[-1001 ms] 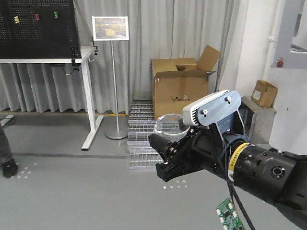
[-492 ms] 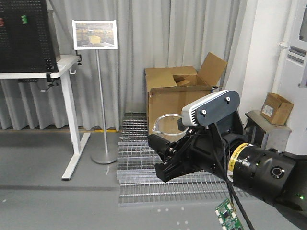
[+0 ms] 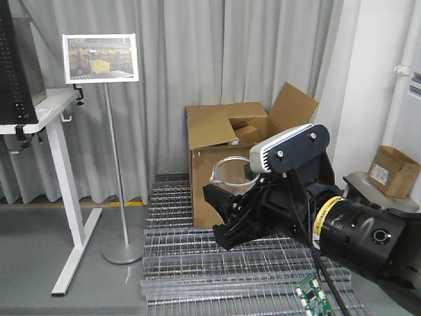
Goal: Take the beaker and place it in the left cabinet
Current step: 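Drive across the room toward the open white cabinet carrying the beaker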
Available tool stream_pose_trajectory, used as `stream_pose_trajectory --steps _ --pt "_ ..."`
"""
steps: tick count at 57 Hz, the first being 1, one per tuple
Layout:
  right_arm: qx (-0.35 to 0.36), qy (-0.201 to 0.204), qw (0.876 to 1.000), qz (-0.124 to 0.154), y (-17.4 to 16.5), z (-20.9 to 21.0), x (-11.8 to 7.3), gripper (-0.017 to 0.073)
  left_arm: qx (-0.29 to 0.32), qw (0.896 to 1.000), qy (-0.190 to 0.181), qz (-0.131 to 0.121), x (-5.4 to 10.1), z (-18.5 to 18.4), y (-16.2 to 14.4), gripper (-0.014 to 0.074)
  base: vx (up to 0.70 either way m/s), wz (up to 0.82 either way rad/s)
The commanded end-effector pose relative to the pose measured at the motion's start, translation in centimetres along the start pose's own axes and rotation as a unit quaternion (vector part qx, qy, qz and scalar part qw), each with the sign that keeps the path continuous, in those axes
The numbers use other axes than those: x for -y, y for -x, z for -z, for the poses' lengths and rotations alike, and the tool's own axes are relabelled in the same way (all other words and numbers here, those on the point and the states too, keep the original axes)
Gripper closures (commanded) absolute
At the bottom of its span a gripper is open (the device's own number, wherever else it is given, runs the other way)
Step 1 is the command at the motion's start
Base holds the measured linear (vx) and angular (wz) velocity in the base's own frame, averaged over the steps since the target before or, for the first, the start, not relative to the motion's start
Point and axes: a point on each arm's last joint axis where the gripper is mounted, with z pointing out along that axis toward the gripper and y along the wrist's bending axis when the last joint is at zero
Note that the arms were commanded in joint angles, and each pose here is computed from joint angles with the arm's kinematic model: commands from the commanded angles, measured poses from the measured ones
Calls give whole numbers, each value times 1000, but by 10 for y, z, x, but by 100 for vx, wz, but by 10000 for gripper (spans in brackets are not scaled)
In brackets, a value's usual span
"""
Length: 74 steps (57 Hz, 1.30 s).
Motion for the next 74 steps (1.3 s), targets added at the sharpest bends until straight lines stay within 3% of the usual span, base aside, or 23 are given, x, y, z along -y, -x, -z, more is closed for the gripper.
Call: stream_pose_trajectory --steps 1,33,74 --pt "65 12 998 4 27 11 -1 565 54 998 -12 3 2 3 11 590 54 0" --pt "61 10 998 4 26 11 0 565 54 998 -12 3 2 3 11 590 45 -17" --pt "61 10 998 4 26 11 0 565 54 998 -12 3 2 3 11 590 23 -73"
